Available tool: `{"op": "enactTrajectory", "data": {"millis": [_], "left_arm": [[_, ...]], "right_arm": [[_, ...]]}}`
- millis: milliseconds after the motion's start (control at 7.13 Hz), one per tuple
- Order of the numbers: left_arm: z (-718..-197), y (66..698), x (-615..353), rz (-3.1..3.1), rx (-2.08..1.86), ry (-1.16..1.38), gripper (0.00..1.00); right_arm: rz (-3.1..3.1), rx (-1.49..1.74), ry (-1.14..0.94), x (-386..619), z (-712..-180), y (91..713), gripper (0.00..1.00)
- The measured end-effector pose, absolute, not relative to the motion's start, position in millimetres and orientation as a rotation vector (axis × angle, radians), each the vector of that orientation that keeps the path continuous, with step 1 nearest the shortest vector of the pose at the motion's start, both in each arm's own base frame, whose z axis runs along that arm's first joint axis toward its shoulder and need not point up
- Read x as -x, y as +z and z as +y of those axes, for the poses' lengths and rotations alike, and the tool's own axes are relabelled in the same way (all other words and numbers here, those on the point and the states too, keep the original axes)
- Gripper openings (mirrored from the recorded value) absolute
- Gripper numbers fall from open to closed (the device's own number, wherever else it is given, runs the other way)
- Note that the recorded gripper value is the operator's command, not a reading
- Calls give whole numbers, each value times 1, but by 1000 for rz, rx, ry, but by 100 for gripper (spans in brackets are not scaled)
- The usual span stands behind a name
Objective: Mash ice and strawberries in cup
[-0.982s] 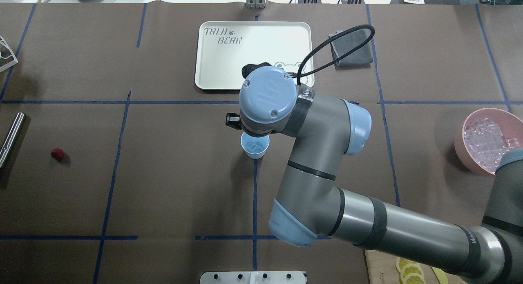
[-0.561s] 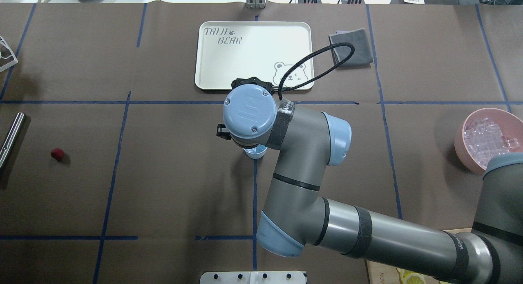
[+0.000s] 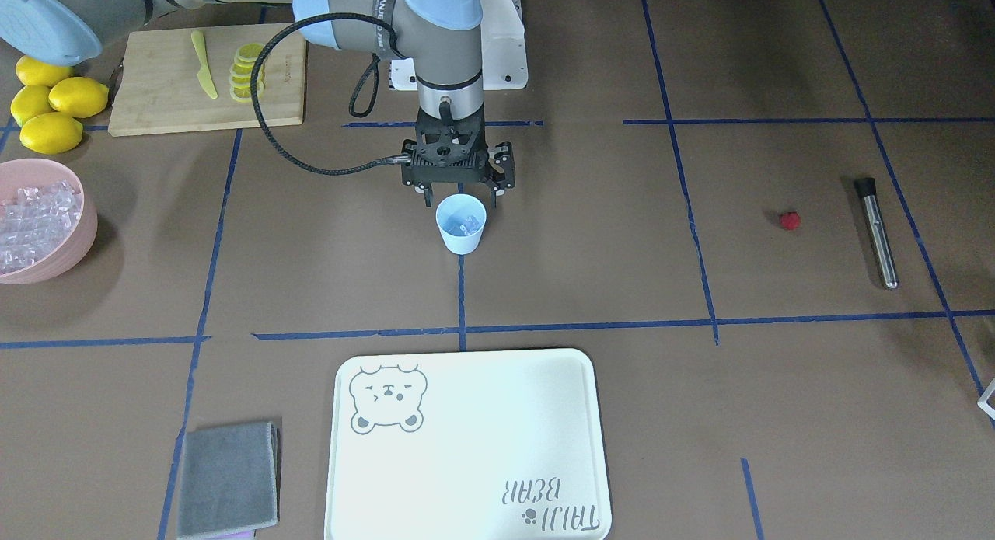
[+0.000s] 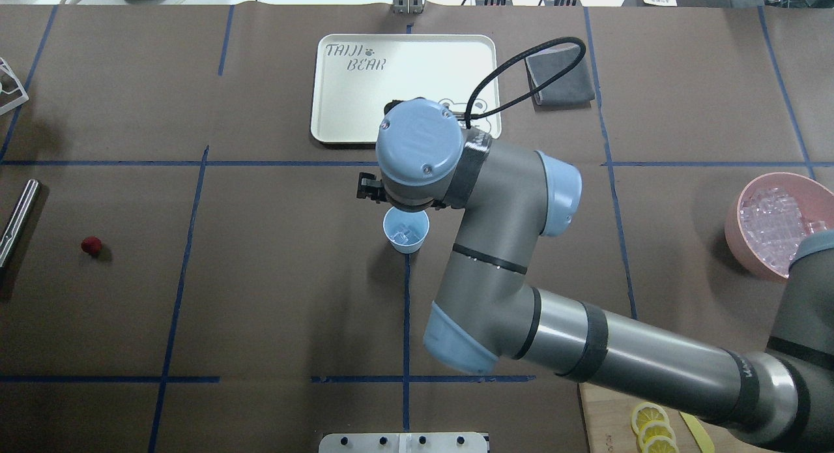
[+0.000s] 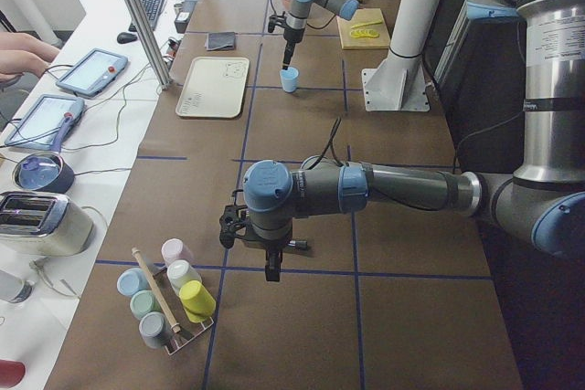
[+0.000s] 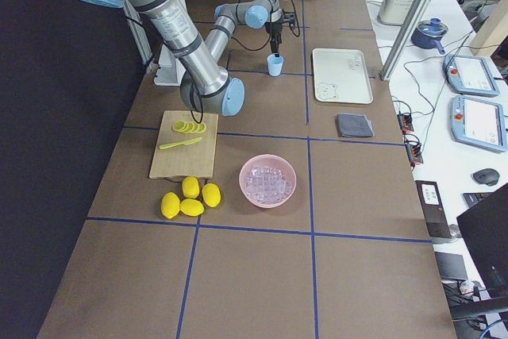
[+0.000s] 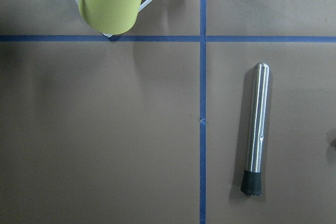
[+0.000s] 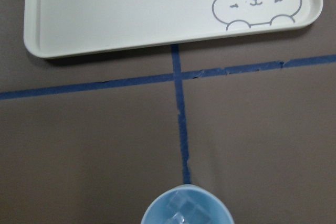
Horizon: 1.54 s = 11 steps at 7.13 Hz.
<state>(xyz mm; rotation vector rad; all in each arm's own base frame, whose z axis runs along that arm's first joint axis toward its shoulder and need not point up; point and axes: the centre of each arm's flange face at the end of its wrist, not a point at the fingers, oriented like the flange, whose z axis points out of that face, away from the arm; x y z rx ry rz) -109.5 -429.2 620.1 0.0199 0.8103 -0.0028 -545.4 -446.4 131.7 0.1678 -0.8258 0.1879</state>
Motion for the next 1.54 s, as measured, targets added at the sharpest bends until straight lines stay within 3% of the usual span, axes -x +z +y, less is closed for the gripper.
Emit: {"op": "enactTrajectory", "data": {"millis": [421,842,1122,1543], "left_arm": [[-436,617,94,801,-8,28,100],[-450,601,92,795,-107,77,100],[-459,591,93,778,-240,131,100],[-464,597,91,781,-262,145,100]], "right_arm": [[-825,-152,74,408,-525,203,99],[-759,-182,-106,240,-573,331,99],[-725,-181,-199,111,-552,438,99],[-726,-160,-274,-44,-458,579,99]]}}
